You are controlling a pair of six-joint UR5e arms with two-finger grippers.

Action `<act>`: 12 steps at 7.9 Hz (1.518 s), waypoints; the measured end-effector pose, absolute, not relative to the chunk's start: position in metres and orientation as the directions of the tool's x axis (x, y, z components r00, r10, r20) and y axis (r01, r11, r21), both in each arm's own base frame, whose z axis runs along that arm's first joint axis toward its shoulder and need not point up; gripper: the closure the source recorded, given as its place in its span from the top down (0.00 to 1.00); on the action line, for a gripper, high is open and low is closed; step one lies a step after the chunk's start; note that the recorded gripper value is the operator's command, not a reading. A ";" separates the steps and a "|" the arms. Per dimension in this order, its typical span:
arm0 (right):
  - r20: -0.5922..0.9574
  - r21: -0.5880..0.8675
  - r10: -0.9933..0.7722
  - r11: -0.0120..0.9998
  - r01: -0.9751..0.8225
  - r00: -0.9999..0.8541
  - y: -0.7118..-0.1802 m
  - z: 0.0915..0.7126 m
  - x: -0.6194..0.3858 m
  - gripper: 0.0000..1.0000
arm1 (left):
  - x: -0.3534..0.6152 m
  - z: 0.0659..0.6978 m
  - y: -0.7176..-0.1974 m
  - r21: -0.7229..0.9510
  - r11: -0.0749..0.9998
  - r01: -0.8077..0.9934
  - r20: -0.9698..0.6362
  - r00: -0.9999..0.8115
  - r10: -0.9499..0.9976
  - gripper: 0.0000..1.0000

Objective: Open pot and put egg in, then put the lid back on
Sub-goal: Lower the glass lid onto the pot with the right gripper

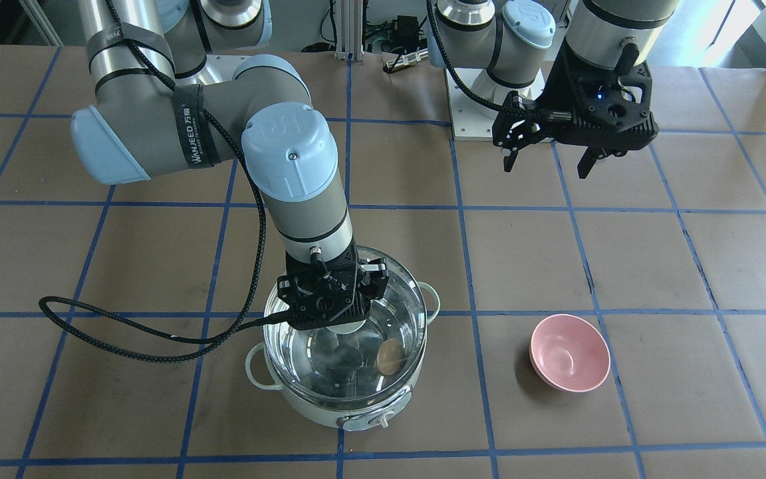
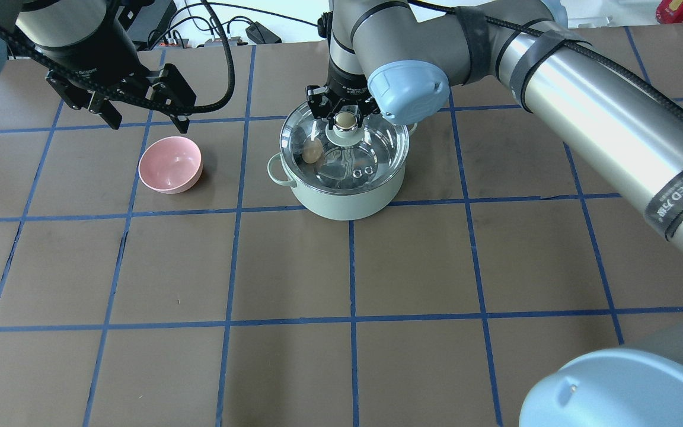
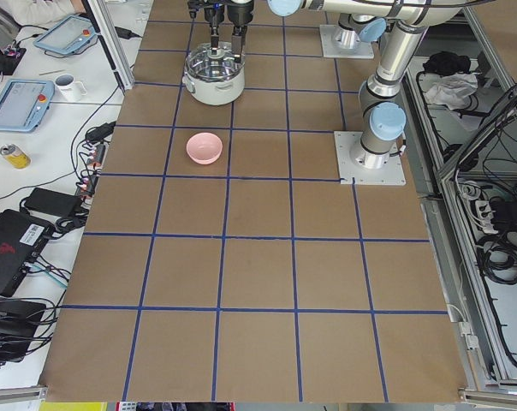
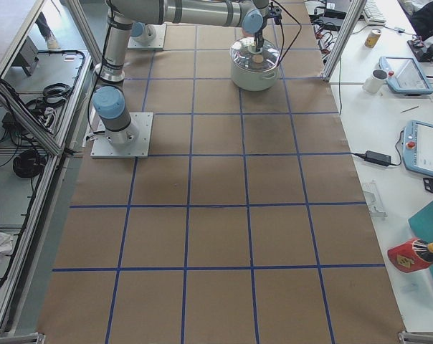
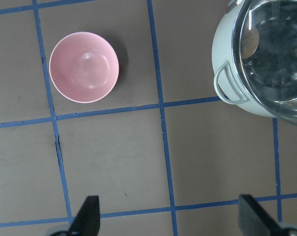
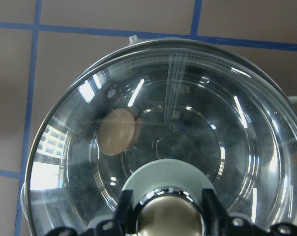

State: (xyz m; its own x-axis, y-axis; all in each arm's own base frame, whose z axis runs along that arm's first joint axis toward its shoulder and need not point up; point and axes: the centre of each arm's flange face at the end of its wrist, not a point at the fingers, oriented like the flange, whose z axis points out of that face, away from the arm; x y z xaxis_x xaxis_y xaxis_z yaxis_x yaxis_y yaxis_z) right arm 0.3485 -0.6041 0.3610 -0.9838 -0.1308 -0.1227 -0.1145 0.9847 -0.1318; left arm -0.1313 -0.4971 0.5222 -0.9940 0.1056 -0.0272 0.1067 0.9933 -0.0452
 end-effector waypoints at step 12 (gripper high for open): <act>-0.127 -0.158 -0.125 0.982 -0.104 -0.984 -0.600 0.351 0.346 1.00 | -0.132 0.522 -0.498 -0.050 0.993 0.103 -0.023 -0.995 0.102 1.00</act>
State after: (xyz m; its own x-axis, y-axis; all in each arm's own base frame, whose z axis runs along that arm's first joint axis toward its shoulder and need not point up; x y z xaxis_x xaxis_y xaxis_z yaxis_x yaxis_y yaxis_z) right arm 0.3460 -0.5999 0.3511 -0.9840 -0.1250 -0.1272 -0.1043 0.9819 -0.1578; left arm -0.1324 -0.4978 0.5217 -0.9946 0.1016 -0.0225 0.1026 0.9935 -0.0498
